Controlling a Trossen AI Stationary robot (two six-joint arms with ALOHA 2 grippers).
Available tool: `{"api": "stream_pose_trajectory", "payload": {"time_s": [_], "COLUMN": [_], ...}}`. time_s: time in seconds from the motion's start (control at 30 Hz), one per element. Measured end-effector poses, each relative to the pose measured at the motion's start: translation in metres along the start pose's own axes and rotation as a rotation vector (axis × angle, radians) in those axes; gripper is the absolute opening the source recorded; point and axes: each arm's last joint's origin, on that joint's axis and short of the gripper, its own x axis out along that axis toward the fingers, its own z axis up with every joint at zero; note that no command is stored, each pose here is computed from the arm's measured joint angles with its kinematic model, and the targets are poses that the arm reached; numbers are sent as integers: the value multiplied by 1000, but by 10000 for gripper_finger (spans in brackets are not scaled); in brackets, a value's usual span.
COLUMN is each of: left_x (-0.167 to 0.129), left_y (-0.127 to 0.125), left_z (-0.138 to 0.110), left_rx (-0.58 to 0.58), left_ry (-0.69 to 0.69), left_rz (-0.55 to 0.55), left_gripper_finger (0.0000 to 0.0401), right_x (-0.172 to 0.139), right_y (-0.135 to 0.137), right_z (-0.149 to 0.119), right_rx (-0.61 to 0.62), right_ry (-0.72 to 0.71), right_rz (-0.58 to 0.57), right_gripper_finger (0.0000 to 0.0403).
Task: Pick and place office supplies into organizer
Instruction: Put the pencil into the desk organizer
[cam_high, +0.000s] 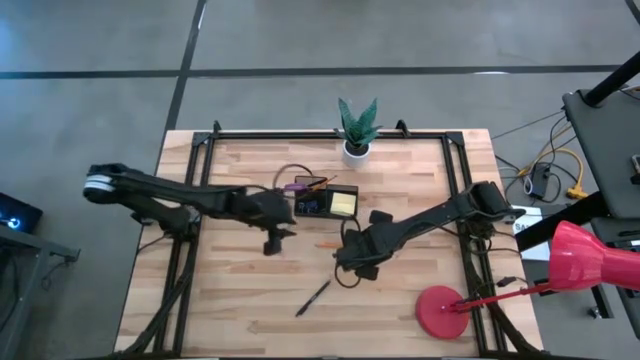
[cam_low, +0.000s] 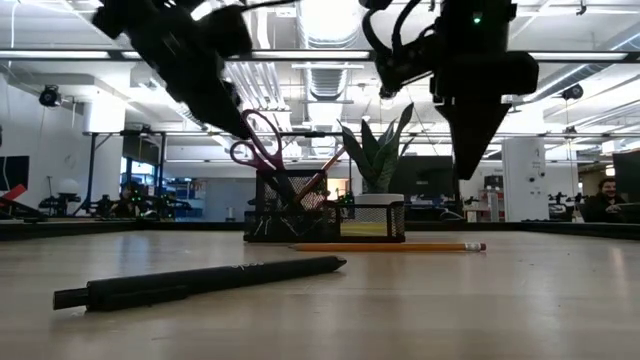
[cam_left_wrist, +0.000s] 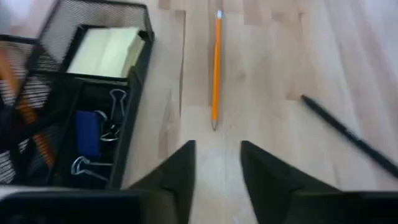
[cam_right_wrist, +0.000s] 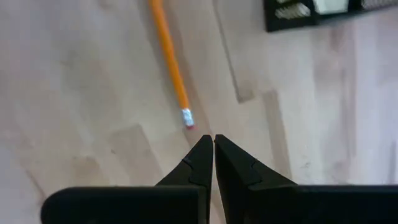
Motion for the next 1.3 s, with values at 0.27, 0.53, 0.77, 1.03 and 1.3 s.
{"api": "stream_pose_trajectory", "payload": {"time_s": [0.27, 0.53, 0.77, 1.03, 1.3], "left_x": [31, 40, 56, 69, 90], "left_y": [-3, -3, -2, -3, -6], "left_z": [15, 23, 14, 9, 3], "left_rx": [72, 135, 150, 201, 278], "left_ry": [62, 56, 107, 139, 134], "left_rz": [-25, -22, -21, -64, -123], "left_gripper_finger": [9, 2, 0, 0, 0], "right_x": [-10, -10, -9, -9, -7], "right_y": [1, 2, 3, 3, 3], "right_z": [-11, -9, -9, -8, -8], "right_rx": [83, 9, 26, 50, 51], "right_ry": [-29, -39, -12, -15, -10], "right_rz": [-3, 16, 60, 63, 59], "right_gripper_finger": [9, 9, 9, 9, 9]}}
